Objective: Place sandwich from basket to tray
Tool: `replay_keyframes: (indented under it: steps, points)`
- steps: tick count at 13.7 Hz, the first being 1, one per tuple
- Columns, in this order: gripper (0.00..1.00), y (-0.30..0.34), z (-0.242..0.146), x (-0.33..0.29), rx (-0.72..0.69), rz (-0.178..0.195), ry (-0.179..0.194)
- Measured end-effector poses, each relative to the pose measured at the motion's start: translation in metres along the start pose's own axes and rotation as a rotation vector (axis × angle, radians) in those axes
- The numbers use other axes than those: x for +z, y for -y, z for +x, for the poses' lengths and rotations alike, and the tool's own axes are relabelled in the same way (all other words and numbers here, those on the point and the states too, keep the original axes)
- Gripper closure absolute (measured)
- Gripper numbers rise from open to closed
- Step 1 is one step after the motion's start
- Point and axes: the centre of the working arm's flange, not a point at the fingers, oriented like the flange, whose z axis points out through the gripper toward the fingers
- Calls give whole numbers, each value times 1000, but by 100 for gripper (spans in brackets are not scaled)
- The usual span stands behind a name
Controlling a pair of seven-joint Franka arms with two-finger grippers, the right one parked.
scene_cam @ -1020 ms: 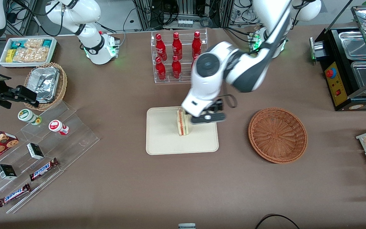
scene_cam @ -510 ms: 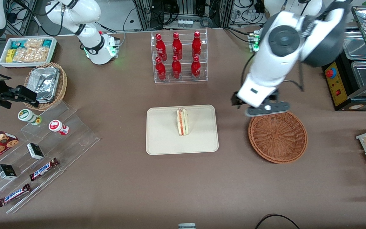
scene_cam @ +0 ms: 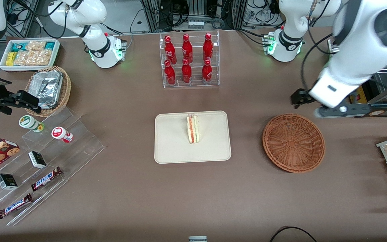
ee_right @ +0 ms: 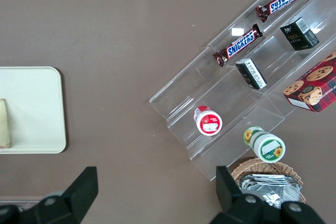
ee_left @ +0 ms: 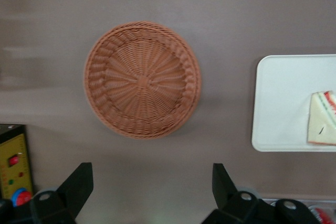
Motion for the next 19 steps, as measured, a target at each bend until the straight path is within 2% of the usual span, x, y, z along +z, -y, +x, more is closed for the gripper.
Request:
replay_keyframes:
  steps: [3, 6, 13, 19]
  points:
    - [0, 43, -4, -15, 23, -33, -4]
    - [0, 87, -7, -18, 16, -49, 19]
    - [0, 100, -8, -31, 0, -51, 0]
    - [0, 98, -10, -38, 7, -27, -11]
